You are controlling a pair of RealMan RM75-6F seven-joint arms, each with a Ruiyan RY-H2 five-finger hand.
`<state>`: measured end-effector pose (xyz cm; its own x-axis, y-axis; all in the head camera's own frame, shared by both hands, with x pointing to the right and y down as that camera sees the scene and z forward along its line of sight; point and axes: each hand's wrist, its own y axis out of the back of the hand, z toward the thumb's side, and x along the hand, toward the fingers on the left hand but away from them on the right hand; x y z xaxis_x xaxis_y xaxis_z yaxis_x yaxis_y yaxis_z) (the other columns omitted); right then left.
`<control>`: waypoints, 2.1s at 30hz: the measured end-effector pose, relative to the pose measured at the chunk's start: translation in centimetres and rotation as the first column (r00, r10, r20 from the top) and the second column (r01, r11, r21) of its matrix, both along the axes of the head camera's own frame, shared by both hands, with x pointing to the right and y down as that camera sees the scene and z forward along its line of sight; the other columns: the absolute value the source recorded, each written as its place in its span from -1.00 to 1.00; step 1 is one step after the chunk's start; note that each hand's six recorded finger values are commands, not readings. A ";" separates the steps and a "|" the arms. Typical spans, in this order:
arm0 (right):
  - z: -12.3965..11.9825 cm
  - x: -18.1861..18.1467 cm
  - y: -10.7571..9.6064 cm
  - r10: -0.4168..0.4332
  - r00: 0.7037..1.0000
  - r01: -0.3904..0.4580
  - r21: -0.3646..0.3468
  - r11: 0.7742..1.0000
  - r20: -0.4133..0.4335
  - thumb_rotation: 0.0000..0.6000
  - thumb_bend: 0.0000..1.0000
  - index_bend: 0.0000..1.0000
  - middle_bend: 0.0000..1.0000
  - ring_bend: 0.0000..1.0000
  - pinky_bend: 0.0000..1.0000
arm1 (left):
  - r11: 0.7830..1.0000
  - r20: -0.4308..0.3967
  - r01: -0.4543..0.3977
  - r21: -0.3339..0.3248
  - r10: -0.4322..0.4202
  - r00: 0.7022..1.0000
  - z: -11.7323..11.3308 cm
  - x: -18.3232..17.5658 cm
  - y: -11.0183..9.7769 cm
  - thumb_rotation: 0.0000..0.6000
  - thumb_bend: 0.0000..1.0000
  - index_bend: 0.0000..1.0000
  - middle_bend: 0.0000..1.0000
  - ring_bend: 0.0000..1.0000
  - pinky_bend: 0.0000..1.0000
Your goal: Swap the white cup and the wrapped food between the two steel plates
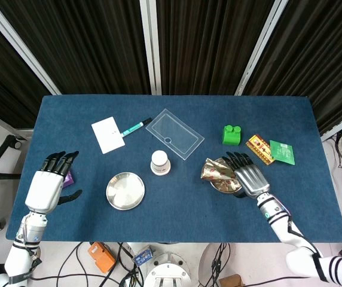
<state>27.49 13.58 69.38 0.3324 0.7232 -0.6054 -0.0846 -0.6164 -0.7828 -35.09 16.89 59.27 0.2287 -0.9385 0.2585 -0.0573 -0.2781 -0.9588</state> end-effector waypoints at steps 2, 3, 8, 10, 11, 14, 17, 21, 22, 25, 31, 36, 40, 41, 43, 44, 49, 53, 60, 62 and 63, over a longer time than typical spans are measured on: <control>0.7 -0.9 -0.5 0.001 1.000 -0.001 -0.012 1.000 -0.002 1.00 -0.41 -0.37 -0.58 -0.55 -0.19 | 1.000 0.021 -0.002 0.006 0.002 1.000 0.0 -0.4 0.0 1.00 -0.96 -0.83 -0.66 -0.73 -0.67; 1.0 -1.1 -0.6 0.000 1.000 0.000 -0.017 1.000 -0.005 1.00 -0.39 -0.27 -0.51 -0.46 -0.10 | 1.000 0.026 -0.003 0.005 0.003 1.000 0.1 -0.5 0.1 1.00 -0.96 -0.83 -0.66 -0.73 -0.67; 2.1 -1.5 -1.0 -0.007 0.999 0.005 -0.045 0.999 -0.031 1.00 -0.31 0.16 -0.15 -0.06 0.20 | 1.000 0.029 -0.002 -0.017 0.002 1.000 0.5 -0.5 0.0 1.00 -0.95 -0.83 -0.66 -0.73 -0.67; 2.3 -1.5 -1.1 -0.009 0.999 0.007 -0.054 0.999 -0.038 1.00 -0.29 0.33 -0.01 0.09 0.32 | 1.000 0.030 -0.002 -0.024 0.002 1.000 0.7 -0.4 0.0 1.00 -0.95 -0.83 -0.66 -0.73 -0.67; 2.3 -1.5 -1.0 -0.011 0.999 0.009 -0.057 0.998 -0.041 1.00 -0.27 0.40 0.05 0.16 0.38 | 1.000 0.032 -0.002 -0.026 0.003 0.999 0.7 -0.4 -0.1 1.00 -0.95 -0.83 -0.66 -0.73 -0.67; 2.0 -1.4 -1.1 -0.008 0.999 0.006 -0.047 0.999 -0.037 1.00 -0.25 0.50 0.14 0.24 0.46 | 0.999 0.039 -0.001 -0.032 0.002 0.999 0.9 -0.4 -0.1 1.00 -0.95 -0.83 -0.66 -0.73 -0.67; 1.2 -1.5 -1.3 -0.004 1.000 0.004 -0.010 1.000 -0.012 1.00 -0.23 0.52 0.15 0.26 0.46 | 0.999 0.043 0.004 -0.033 -0.003 0.999 0.9 -0.5 -0.3 1.00 -0.94 -0.83 -0.66 -0.73 -0.67; -1.0 -2.1 -1.4 -0.029 0.999 0.025 0.075 0.997 0.046 1.00 -0.23 0.51 0.15 0.26 0.46 | 0.999 0.042 0.015 -0.029 -0.013 0.999 0.8 -0.8 -0.4 1.00 -0.94 -0.83 -0.66 -0.73 -0.67; -1.6 -2.3 -1.3 -0.043 0.997 0.037 0.096 0.995 0.061 1.00 -0.23 0.51 0.15 0.26 0.46 | 0.999 0.041 0.019 -0.027 -0.017 0.999 0.7 -0.9 -0.4 1.00 -0.94 -0.83 -0.66 -0.73 -0.67; -3.8 -3.8 -0.3 -0.110 0.987 0.091 0.152 0.984 0.121 1.00 -0.23 0.50 0.15 0.26 0.46 | 0.999 0.038 0.026 -0.023 -0.025 0.999 0.5 -1.1 -0.5 1.00 -0.94 -0.83 -0.66 -0.73 -0.67; -6.0 -8.0 2.5 -0.238 0.951 0.210 0.155 0.965 0.197 1.00 -0.23 0.35 0.15 0.24 0.41 | 0.999 0.038 0.039 -0.023 -0.038 0.999 0.3 -1.5 -0.5 1.00 -0.94 -0.83 -0.66 -0.73 -0.67; -4.5 -12.3 3.7 -0.308 0.928 0.286 0.131 0.949 0.207 1.00 -0.23 -0.04 0.05 0.09 0.22 | 0.998 0.031 0.057 -0.029 -0.056 0.998 0.3 -2.0 -0.5 1.00 -0.94 -0.83 -0.66 -0.73 -0.67; -2.7 -15.3 4.6 -0.348 0.917 0.332 0.111 0.937 0.193 1.00 -0.24 -0.64 -0.30 -0.23 -0.06 | 0.997 0.022 0.070 -0.030 -0.069 0.997 0.2 -2.4 -0.5 1.00 -0.94 -0.83 -0.66 -0.73 -0.67; -2.2 -15.8 4.7 -0.354 0.917 0.341 0.097 0.935 0.184 1.00 -0.24 -0.85 -0.43 -0.35 -0.13 | 0.997 0.021 0.070 -0.032 -0.070 0.997 0.2 -2.5 -0.6 1.00 -0.94 -0.83 -0.66 -0.73 -0.67; -1.6 -16.1 4.9 -0.359 0.918 0.351 0.074 0.933 0.168 1.00 -0.32 -0.99 -0.60 -0.51 -0.22 | 0.997 0.016 0.073 -0.036 -0.072 0.997 0.2 -2.6 -0.6 1.00 -0.94 -0.83 -0.66 -0.73 -0.67; -1.3 -16.1 5.0 -0.363 0.919 0.358 0.058 0.932 0.156 1.00 -0.39 -1.00 -0.69 -0.60 -0.29 | 0.997 0.014 0.074 -0.038 -0.074 0.997 0.2 -2.6 -0.6 1.00 -0.94 -0.83 -0.66 -0.73 -0.67; -1.0 -15.6 5.6 -0.365 0.921 0.371 -0.018 0.928 0.137 0.94 -0.62 -1.00 -0.99 -0.88 -0.55 | 0.996 0.012 0.079 -0.039 -0.079 0.997 0.2 -2.9 -0.7 1.00 -0.94 -0.83 -0.66 -0.73 -0.67; -3.1 -14.3 4.9 -0.354 0.924 0.359 -0.011 0.933 0.143 0.81 -0.65 -1.00 -1.00 -0.94 -0.60 | 0.996 0.006 0.088 -0.032 -0.088 0.996 0.0 -3.2 -0.8 1.00 -0.94 -0.83 -0.66 -0.73 -0.67; -7.2 -12.4 0.4 -0.255 0.948 0.243 0.087 0.966 0.191 0.81 -0.65 -1.00 -1.00 -0.94 -0.69 | 0.995 -0.002 0.097 -0.026 -0.097 0.995 -0.3 -3.4 -1.1 1.00 -0.94 -0.83 -0.66 -0.73 -0.67; -7.8 -12.9 -1.4 -0.238 0.951 0.218 0.118 0.969 0.198 0.81 -0.65 -1.00 -1.00 -0.94 -0.69 | 0.994 -0.006 0.105 -0.027 -0.105 0.994 -0.3 -3.6 -1.2 1.00 -0.94 -0.83 -0.66 -0.73 -0.67; -7.9 -13.2 -2.2 -0.231 0.952 0.209 0.127 0.970 0.198 0.81 -0.65 -1.00 -1.00 -0.94 -0.69 | 0.994 -0.009 0.108 -0.028 -0.108 0.994 -0.3 -3.7 -1.2 1.00 -0.94 -0.83 -0.66 -0.73 -0.67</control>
